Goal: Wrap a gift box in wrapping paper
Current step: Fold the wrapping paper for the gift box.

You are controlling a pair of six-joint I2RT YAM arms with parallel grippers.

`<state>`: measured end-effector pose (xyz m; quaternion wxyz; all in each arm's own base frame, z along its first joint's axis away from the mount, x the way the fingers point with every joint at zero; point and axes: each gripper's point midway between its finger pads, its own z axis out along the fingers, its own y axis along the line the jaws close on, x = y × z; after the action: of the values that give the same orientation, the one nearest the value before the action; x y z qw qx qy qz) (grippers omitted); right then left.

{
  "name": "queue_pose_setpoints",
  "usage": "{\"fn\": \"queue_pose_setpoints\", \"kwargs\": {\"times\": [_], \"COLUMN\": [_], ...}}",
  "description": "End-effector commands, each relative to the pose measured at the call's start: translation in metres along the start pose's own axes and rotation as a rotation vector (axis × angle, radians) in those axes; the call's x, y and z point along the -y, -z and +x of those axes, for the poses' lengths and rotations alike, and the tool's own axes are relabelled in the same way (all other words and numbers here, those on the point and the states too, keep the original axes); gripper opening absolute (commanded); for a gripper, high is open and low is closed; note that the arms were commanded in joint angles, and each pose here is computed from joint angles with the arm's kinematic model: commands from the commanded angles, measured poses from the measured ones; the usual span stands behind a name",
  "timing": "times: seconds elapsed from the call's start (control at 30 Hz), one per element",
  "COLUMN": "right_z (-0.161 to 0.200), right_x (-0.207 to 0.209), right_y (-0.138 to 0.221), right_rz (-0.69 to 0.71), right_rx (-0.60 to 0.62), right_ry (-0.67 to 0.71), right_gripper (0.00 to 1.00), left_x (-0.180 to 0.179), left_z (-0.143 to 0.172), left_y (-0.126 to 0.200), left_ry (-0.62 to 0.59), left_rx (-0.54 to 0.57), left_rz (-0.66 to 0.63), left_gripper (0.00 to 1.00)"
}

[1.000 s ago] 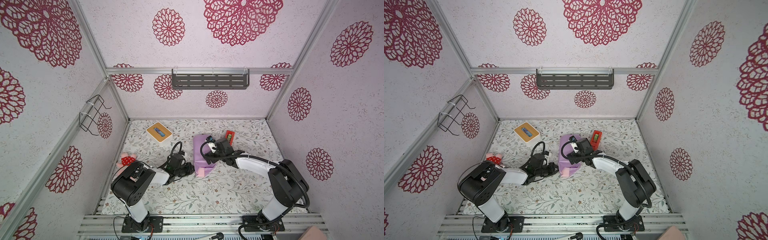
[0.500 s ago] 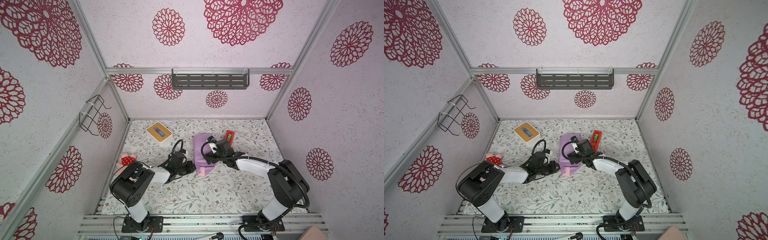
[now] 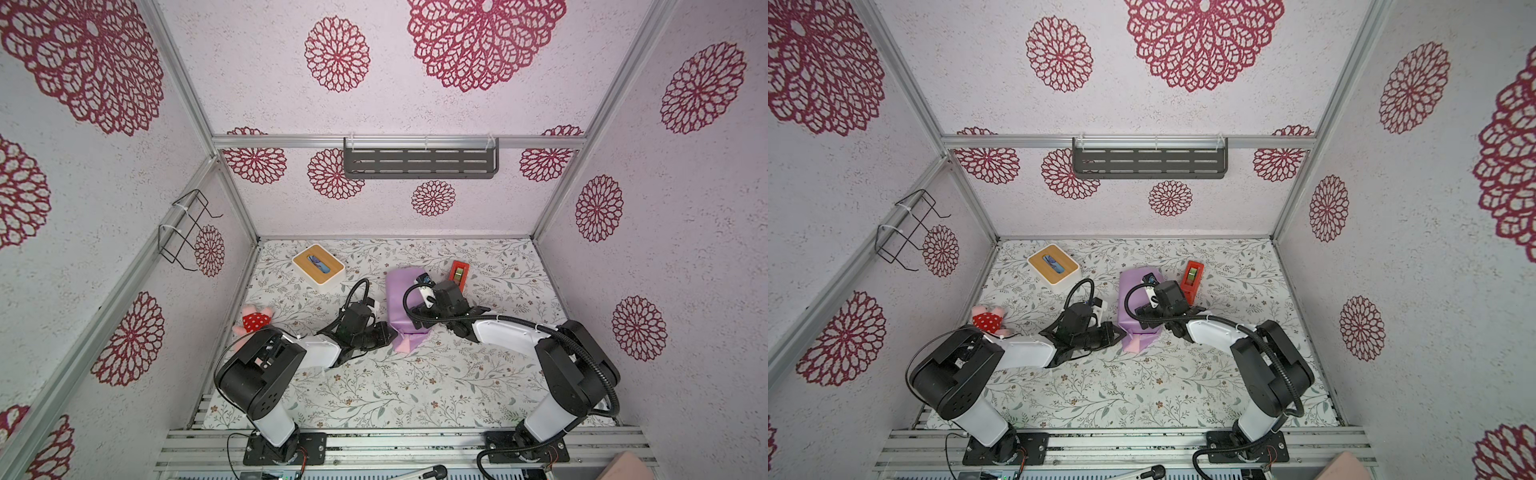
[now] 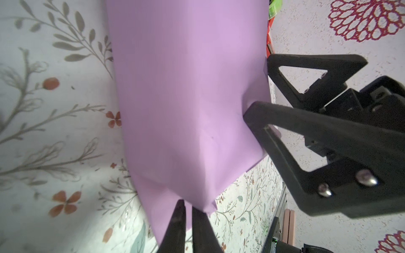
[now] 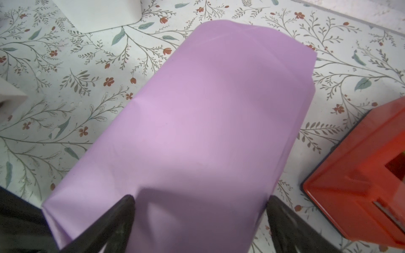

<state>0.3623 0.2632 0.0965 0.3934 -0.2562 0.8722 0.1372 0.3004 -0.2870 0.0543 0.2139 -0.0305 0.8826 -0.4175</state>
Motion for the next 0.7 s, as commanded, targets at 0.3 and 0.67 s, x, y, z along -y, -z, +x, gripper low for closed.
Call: {"fn": "queue_pose_setpoints", "kwargs": {"times": [0.3,0.67], "right_z": [0.052,0.053], "right_x": [0.002,0.000], "right_y": [-0.002,-0.002], "right_rz": [0.028,0.020], "right_rx": [-0.155,-0.159], "right_ry": [0.000,0.000], "right_gripper": [0.95,0.94], "left_x": [0.013,0.002], "left_z": [-0.012,-0.005], "left_y": [-0.009,-0.017], "left_ry": [-0.037,-0.082], "left_rx": [0.026,0.017], "left_rz": [0.020,-0.018], "left_gripper": [0.12,0.13]}}
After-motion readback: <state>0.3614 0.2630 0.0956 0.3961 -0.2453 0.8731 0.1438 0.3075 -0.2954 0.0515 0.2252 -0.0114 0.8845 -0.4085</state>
